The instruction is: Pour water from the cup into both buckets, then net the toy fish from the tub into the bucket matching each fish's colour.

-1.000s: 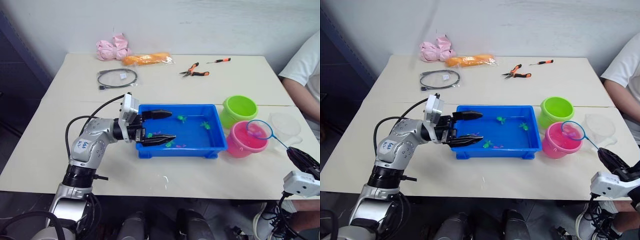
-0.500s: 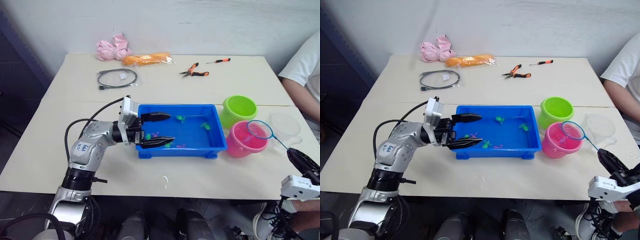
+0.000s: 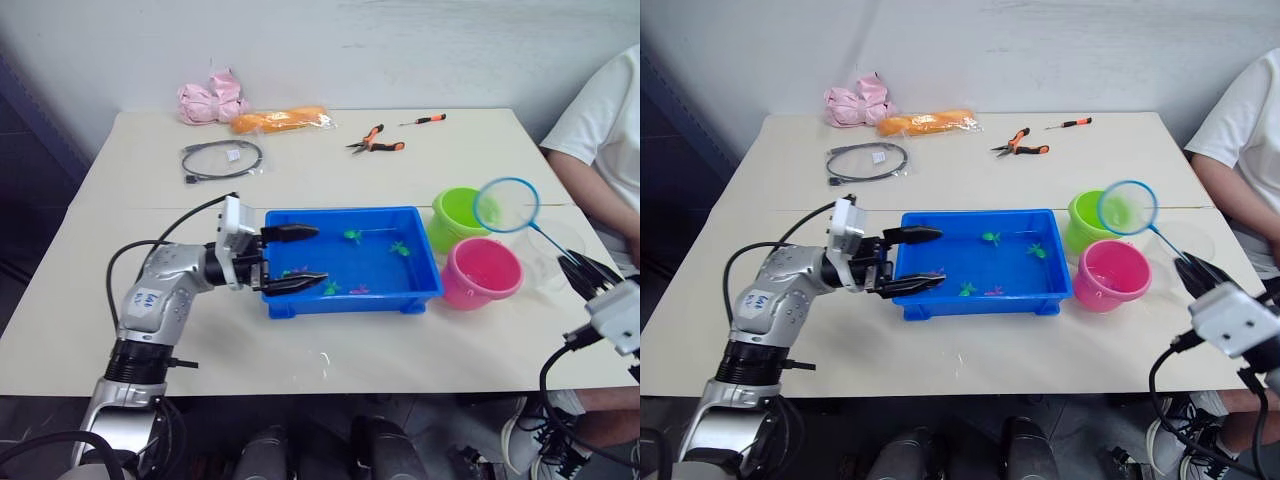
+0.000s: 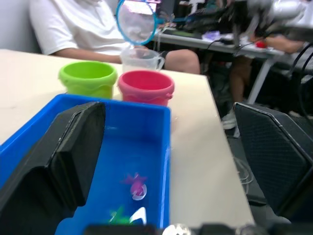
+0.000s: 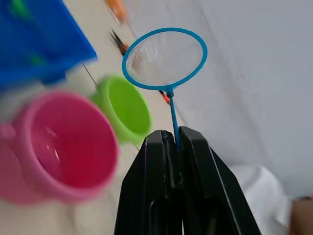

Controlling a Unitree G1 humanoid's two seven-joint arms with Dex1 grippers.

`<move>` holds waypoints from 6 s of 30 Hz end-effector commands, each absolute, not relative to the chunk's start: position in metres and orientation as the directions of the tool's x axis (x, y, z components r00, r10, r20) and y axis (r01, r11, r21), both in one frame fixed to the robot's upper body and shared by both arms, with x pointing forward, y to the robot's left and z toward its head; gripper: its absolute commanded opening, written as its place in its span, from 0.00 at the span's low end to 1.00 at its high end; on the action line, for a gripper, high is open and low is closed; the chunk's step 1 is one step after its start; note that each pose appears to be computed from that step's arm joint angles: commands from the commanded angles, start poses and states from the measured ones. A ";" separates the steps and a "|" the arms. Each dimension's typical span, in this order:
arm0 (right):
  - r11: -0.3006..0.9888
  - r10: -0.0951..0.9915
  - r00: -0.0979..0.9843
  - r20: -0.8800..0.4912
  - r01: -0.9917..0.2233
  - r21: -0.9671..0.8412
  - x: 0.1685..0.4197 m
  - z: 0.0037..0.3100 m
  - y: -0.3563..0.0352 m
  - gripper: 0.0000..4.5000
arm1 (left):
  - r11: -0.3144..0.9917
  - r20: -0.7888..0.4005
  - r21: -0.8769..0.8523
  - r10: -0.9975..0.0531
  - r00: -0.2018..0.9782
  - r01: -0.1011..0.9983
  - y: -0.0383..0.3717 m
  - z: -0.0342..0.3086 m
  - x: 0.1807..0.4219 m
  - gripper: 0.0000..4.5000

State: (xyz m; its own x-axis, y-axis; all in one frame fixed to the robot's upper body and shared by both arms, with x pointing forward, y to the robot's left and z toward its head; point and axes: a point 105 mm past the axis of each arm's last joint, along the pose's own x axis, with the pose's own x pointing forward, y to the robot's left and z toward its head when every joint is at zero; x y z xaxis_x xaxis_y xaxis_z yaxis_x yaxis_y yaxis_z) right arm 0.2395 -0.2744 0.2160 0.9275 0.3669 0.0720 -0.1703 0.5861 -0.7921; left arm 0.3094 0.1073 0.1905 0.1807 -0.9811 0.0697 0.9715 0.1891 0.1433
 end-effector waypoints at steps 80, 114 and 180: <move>0.508 0.057 0.991 -0.124 -0.136 -0.850 0.215 0.180 -0.337 0.00 | 0.058 0.061 0.197 -0.997 0.047 0.979 0.066 0.208 0.301 0.99; -0.075 0.072 0.995 0.076 0.081 -0.994 0.214 0.157 -0.326 0.00 | 0.085 0.041 0.174 -0.996 0.079 0.981 0.078 0.193 0.303 0.99; 0.287 0.594 0.564 -0.574 -0.815 -0.503 0.340 0.143 -0.078 0.00 | 0.393 -0.197 0.251 -0.874 0.444 0.885 0.202 0.175 0.289 0.99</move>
